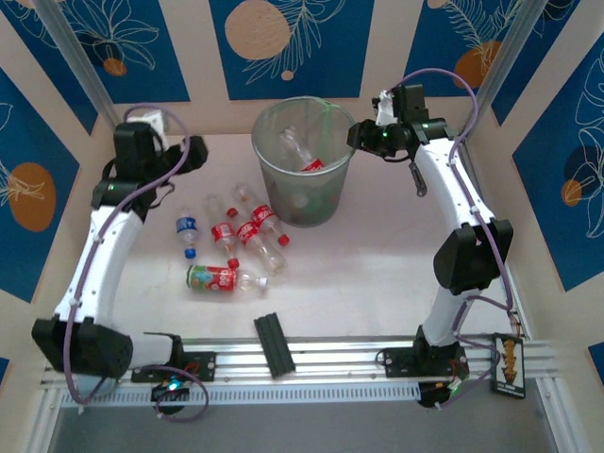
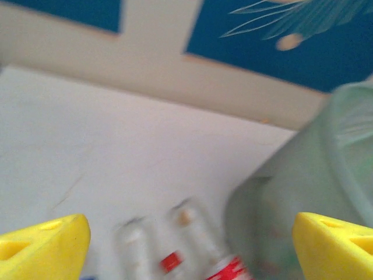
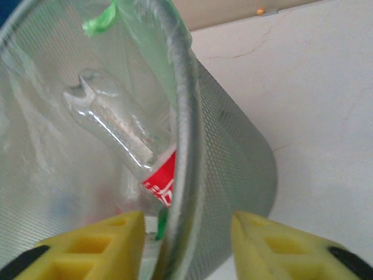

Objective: Put the plastic bottles in the bin

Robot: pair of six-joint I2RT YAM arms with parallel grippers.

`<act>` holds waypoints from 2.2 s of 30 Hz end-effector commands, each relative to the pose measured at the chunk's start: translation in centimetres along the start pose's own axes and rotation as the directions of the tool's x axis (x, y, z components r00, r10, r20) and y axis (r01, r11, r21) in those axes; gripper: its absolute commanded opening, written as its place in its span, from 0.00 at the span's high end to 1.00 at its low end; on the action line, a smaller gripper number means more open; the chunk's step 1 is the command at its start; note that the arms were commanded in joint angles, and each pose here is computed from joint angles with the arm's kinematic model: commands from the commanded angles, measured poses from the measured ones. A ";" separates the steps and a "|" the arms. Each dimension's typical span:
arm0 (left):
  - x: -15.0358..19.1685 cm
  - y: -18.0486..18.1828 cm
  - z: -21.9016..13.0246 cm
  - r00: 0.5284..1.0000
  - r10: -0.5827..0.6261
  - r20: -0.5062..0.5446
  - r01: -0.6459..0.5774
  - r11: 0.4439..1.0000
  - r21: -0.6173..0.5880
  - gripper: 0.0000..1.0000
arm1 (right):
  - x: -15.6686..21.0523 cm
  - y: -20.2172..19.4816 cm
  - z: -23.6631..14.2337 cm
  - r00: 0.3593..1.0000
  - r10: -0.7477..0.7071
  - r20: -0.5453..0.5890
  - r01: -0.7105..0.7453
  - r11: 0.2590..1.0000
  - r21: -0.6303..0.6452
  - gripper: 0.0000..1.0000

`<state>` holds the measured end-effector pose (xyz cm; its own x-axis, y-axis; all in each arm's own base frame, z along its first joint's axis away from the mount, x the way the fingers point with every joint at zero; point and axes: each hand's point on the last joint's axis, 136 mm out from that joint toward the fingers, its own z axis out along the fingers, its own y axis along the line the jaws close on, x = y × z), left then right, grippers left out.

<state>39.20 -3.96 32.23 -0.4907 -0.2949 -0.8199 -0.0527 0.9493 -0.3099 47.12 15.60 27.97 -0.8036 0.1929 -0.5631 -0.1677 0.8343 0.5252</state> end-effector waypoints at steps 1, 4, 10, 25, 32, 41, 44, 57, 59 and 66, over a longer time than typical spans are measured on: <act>5.5 4.4 0.7 0.995 -0.048 -0.083 0.034 0.986 -0.161 0.12 | -0.3 0.9 -0.4 1.000 0.016 0.004 -0.015 0.997 -0.072 0.60; 9.4 6.9 1.3 0.985 -0.081 -0.150 0.042 0.969 -0.243 0.12 | -0.2 1.5 -0.4 1.000 0.028 -0.005 -0.028 0.994 -0.107 0.64; 14.4 10.2 3.2 0.959 -0.148 -0.240 0.055 0.933 -0.355 0.14 | -0.4 1.6 -1.1 1.000 0.028 0.012 -0.026 0.995 -0.096 0.68; 20.3 14.0 8.2 0.881 -0.271 -0.387 0.089 0.900 -0.428 0.25 | 0.1 2.4 -1.6 1.000 0.020 0.016 -0.019 0.996 -0.090 0.71; 21.7 14.2 10.6 0.857 -0.285 -0.430 0.089 0.903 -0.420 0.29 | 0.3 2.5 -1.5 1.000 0.011 0.017 -0.009 0.995 -0.095 0.72; 21.6 14.4 11.0 0.858 -0.270 -0.438 0.071 0.905 -0.419 0.50 | 0.6 2.6 -0.8 1.000 0.014 -0.003 -0.014 0.995 -0.097 0.74; 20.6 14.1 10.6 0.867 -0.249 -0.432 0.058 0.911 -0.409 0.54 | 0.8 2.7 -0.7 1.000 0.012 -0.009 -0.013 0.995 -0.098 0.75; 7.8 6.9 7.9 0.960 -0.115 -0.255 0.066 0.979 -0.192 0.60 | 1.7 3.5 -0.2 0.999 -0.026 -0.027 0.023 0.995 -0.095 0.76; 4.8 4.7 6.8 0.979 -0.085 -0.183 0.060 0.989 -0.139 0.60 | 2.0 3.7 -0.1 0.999 -0.035 -0.032 0.032 0.996 -0.088 0.76; -4.8 -5.8 1.8 0.996 0.006 0.092 -0.015 0.995 0.094 0.66 | 2.6 3.9 0.4 0.998 -0.056 -0.038 0.054 0.997 -0.060 0.76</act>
<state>43.95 -5.36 31.08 -0.5139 -0.3296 -0.7920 -0.0874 0.9386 -0.3338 46.22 18.86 28.37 -0.8049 0.1781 -0.5661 -0.2117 0.8050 0.5543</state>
